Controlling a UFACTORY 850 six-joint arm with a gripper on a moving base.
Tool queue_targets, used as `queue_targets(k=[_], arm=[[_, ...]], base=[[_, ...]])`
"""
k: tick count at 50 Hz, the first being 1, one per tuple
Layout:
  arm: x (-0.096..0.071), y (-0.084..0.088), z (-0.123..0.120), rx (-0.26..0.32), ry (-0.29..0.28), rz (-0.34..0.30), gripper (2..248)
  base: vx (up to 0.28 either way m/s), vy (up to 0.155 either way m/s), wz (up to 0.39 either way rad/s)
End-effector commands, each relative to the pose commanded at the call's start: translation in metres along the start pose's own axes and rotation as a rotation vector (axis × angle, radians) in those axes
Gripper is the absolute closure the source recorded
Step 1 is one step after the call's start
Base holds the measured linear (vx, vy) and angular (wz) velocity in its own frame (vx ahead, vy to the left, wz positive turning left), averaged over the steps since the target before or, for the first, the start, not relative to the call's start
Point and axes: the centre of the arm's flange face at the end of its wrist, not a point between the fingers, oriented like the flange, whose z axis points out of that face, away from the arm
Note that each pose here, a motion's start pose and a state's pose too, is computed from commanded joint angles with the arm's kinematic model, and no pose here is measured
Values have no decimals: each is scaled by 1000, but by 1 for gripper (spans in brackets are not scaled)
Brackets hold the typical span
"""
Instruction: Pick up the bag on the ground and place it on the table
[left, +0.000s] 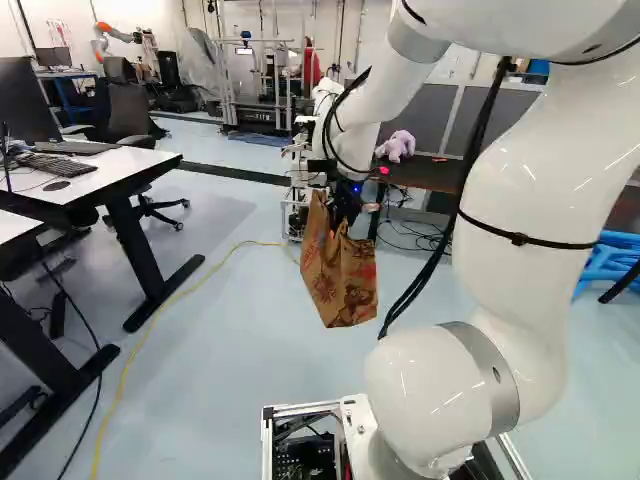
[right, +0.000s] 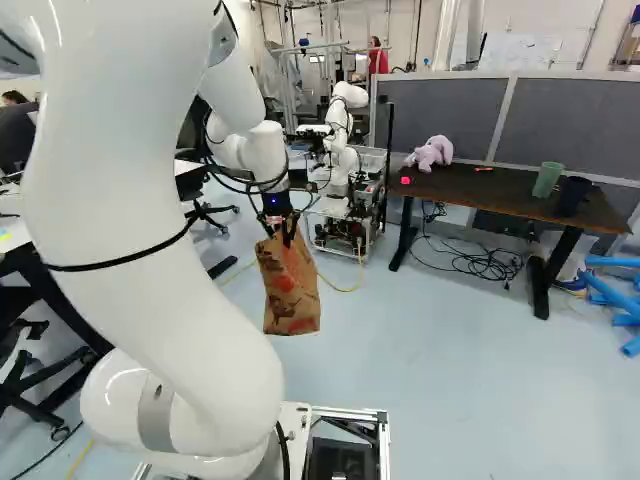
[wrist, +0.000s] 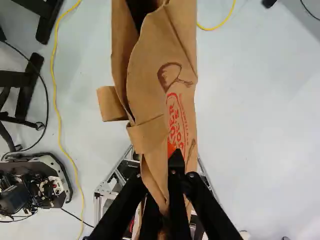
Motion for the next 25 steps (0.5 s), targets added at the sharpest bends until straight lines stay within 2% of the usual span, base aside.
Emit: queue_targets(k=[25], arm=[[1,-1,-37,5,5,-2,229]], base=[[0,0,0]])
